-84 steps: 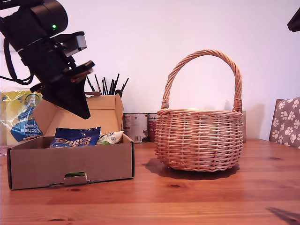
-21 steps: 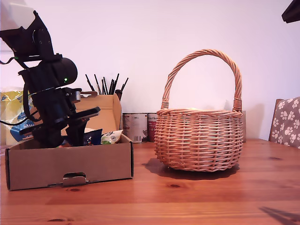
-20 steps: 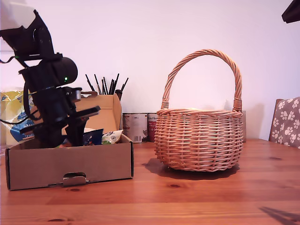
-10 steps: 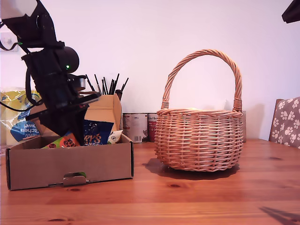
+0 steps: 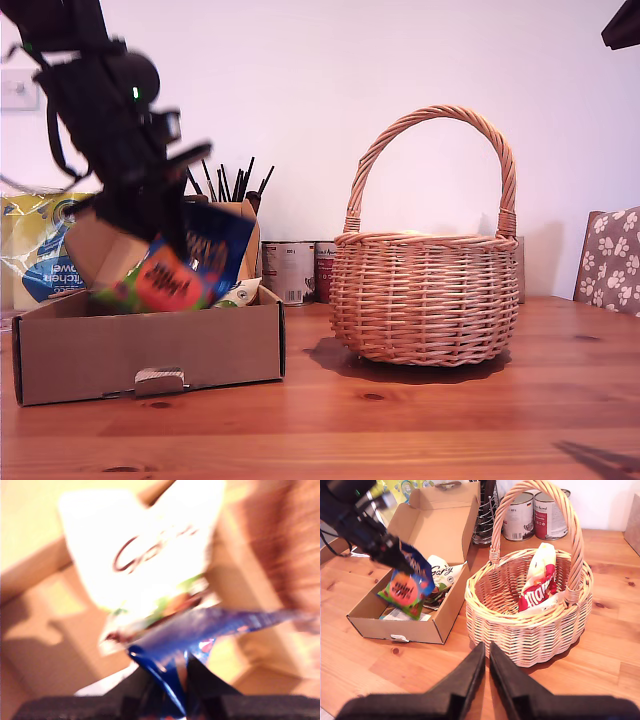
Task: Move the bags of Easter eggs from the cardboard box on the left into the woven basket on the right side.
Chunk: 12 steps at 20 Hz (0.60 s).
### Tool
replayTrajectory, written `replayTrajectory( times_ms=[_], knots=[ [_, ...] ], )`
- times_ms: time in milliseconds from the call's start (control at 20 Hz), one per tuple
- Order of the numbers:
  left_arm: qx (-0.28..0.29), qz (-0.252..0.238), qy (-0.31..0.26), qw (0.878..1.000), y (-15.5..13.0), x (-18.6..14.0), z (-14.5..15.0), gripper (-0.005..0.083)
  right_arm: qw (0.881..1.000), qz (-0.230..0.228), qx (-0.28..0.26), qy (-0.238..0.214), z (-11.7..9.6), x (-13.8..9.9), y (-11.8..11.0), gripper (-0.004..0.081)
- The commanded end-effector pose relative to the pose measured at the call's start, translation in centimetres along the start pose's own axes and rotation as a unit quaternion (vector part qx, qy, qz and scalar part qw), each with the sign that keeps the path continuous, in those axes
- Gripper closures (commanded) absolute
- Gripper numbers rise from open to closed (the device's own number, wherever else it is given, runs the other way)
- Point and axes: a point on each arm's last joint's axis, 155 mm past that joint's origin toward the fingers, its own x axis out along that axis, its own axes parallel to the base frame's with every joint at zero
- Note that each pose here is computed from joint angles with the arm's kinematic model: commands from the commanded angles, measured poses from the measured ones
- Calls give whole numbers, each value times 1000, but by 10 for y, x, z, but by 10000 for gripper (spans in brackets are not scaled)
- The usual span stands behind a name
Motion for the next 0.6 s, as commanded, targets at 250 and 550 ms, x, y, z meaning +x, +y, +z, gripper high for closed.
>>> replayTrajectory(
  times_ms=[250, 550],
  knots=[
    [26, -10, -23, 999, -8, -20, 7, 789, 1000, 2, 1, -8, 7, -1, 1, 780],
    [33, -92, -67, 993, -46, -38, 26, 793, 1000, 2, 1, -8, 7, -1, 1, 780]
  ],
)
